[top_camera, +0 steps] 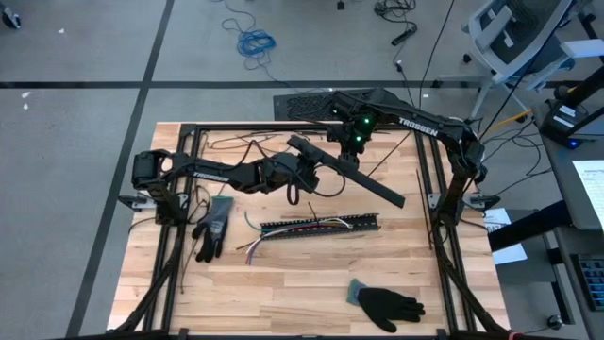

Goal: Ziptie cables
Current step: Close the cable duct with the cable duct cover

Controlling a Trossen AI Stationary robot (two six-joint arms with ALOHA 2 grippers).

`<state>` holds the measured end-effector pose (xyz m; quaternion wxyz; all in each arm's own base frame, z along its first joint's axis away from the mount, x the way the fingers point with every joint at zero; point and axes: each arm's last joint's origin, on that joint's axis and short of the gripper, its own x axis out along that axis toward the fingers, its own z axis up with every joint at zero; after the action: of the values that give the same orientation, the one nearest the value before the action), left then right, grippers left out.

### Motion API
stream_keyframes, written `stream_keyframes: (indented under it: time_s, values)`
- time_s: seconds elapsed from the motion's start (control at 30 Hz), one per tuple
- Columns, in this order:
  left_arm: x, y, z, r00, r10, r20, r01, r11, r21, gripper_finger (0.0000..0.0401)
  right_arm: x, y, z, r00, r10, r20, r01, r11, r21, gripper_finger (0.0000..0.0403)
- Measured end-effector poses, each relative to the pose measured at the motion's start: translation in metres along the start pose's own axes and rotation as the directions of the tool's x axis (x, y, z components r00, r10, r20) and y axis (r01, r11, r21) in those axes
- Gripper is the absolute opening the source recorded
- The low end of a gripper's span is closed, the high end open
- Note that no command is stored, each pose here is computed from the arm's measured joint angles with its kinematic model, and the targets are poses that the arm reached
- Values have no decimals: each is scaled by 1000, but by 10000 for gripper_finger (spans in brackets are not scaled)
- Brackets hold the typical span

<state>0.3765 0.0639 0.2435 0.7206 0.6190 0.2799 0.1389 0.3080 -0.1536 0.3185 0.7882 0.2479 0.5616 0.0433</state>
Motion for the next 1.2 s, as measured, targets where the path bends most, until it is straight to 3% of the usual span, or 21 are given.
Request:
stream_keyframes:
  time_s: [0.27, 0.4, 0.87, 1.2]
  values:
    - [0, 1, 0, 1000, 6, 1, -6, 1000, -2, 15, 1, 0, 0, 1000, -12, -8, 12, 1000, -3, 304]
    - [0, 3, 0, 1000, 25, -15, -25, 1000, -13, 15, 0, -5, -2, 990, -133, -41, 133, 991, 7, 304]
    - [-1, 5, 1, 999, 40, 12, -39, 999, -30, 15, -1, -5, 0, 1000, -11, 9, 11, 1000, 24, 314]
    - [-1, 5, 1, 999, 35, 12, -35, 999, -27, 15, -1, -4, -3, 1000, 3, -21, -3, 1000, 23, 295]
